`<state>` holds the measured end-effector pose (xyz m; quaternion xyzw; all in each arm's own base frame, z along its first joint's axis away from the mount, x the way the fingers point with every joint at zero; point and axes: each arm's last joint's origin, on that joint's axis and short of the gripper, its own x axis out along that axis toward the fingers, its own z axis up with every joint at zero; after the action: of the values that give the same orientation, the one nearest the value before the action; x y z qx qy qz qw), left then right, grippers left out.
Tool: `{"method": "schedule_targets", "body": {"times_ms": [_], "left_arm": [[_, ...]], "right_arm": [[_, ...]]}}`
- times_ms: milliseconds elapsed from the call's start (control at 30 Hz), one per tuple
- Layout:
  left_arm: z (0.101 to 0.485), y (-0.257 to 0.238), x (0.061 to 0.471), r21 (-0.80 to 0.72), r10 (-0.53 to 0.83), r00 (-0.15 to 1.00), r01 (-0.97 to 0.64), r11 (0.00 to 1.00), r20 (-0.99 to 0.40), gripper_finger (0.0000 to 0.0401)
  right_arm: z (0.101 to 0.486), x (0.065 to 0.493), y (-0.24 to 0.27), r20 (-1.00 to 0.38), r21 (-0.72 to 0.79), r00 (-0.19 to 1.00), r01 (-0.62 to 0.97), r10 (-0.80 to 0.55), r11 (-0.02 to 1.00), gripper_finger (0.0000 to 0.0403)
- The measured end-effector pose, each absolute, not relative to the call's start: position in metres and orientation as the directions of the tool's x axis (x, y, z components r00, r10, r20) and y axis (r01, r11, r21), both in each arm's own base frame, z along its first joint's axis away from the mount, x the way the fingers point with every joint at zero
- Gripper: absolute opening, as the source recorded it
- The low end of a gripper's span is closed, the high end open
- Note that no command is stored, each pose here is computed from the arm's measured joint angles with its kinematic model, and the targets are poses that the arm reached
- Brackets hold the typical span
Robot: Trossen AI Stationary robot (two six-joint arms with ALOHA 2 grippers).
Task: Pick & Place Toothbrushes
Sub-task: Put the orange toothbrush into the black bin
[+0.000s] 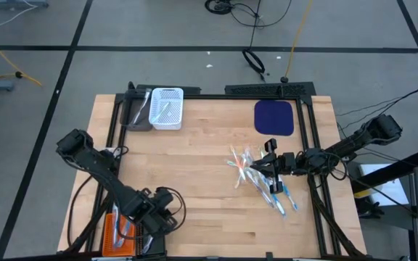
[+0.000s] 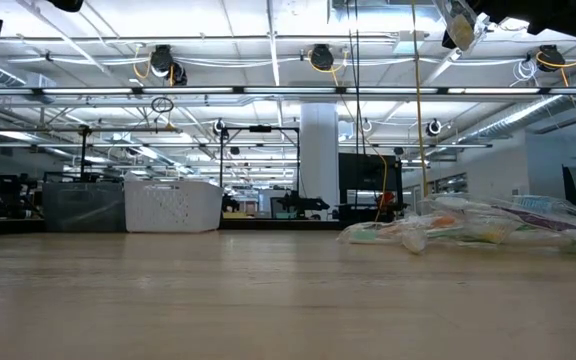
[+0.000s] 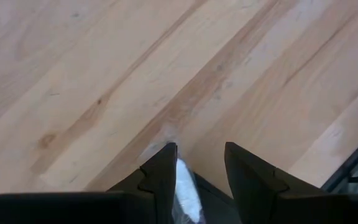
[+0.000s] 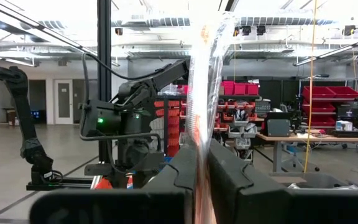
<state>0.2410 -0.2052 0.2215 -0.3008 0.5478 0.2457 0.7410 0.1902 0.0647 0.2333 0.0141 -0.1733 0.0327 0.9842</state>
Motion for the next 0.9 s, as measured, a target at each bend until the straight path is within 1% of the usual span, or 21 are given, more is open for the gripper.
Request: {"method": "schedule_targets", "body": {"times_ms": [167, 400, 567, 800, 900], "left_arm": [[0.221, -0.203, 0.241, -0.164, 0.042, 0.269, -0.695, 0.7, -0.962, 0.0136], [0.22, -0.196, 0.235, -0.081, 0.101, 0.2, -0.734, 0.674, -0.975, 0.0136], [0.22, -0.2, 0.232, -0.087, 0.063, 0.17, -0.749, 0.657, -0.983, 0.0136], [0.22, -0.202, 0.231, -0.096, 0.072, 0.191, -0.742, 0.663, -0.979, 0.0136], [0.22, -0.202, 0.231, -0.096, 0.073, 0.193, -0.742, 0.664, -0.979, 0.0136]], "right_arm": [[0.233, 0.19, 0.065, 0.342, 0.024, 0.938, -0.072, 0.06, 0.997, 0.0011], [0.233, 0.19, 0.065, 0.342, 0.025, 0.938, -0.072, 0.06, 0.997, 0.0011], [0.233, 0.19, 0.065, 0.342, 0.024, 0.938, -0.073, 0.06, 0.997, 0.0011], [0.233, 0.19, 0.065, 0.342, 0.021, 0.938, -0.071, 0.06, 0.997, 0.0011], [0.232, 0.191, 0.065, 0.326, 0.006, 0.943, -0.067, 0.062, 0.998, 0.0019]]}}
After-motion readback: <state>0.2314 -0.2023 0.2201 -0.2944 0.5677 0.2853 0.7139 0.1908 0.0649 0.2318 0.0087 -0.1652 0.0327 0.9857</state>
